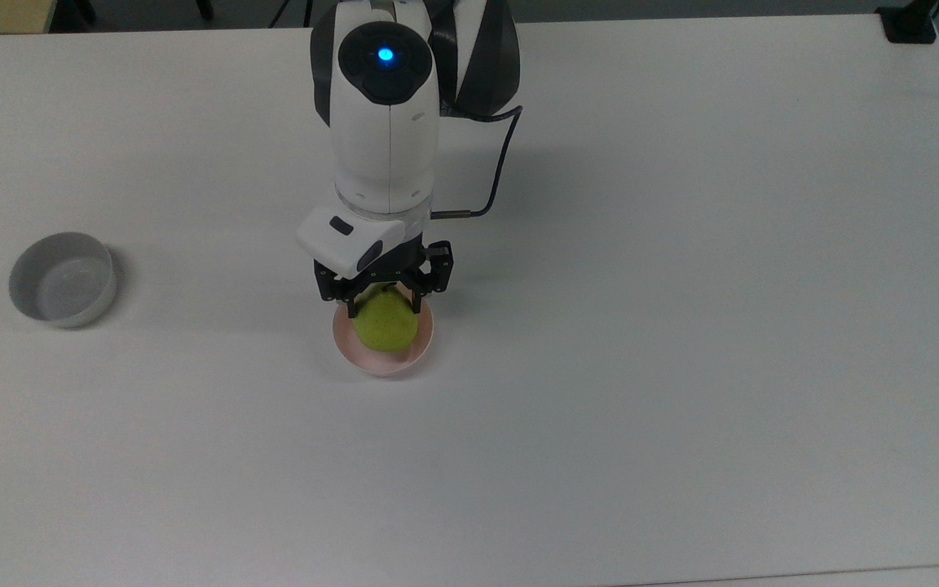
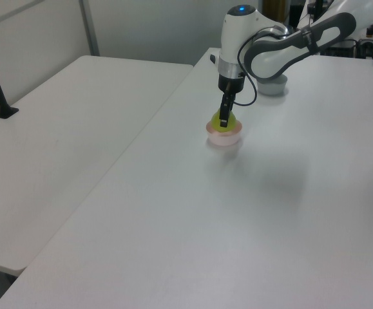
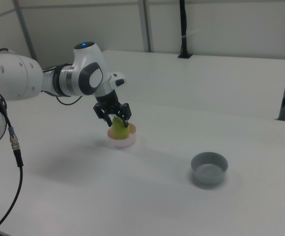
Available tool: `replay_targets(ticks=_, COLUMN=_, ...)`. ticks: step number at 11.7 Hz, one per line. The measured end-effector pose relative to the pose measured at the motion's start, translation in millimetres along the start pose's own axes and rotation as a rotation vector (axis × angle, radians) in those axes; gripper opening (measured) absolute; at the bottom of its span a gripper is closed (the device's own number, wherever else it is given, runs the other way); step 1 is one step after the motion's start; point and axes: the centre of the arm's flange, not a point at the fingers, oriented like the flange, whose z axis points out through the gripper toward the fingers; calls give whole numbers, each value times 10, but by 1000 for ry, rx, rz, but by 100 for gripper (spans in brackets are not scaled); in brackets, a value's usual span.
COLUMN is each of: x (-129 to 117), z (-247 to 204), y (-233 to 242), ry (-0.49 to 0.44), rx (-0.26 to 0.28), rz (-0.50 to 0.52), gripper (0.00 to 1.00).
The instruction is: Place the pear in the bowl
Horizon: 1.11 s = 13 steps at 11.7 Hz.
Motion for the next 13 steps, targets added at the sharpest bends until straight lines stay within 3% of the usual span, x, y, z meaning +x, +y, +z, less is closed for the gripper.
replay_targets(ticks=1, x=0, z=-1, y=3, ry=0, rx=0, rz=0, gripper=77)
replay_targets(ticks=3, x=0, z=-1, y=7, ry=1, rx=-1, rz=1, gripper=96)
replay_targets(ticks=4, x=0, z=-1, y=9, ry=1, rx=-1, rz=1, gripper=100)
replay_targets(ticks=9, x=69, z=-211, y=47, ry=39, rx=-6, rz=43, gripper=100)
replay_targets(ticks=13, x=-119, z=-1074, y=29, ry=-30, rx=-28, rz=66, gripper=100)
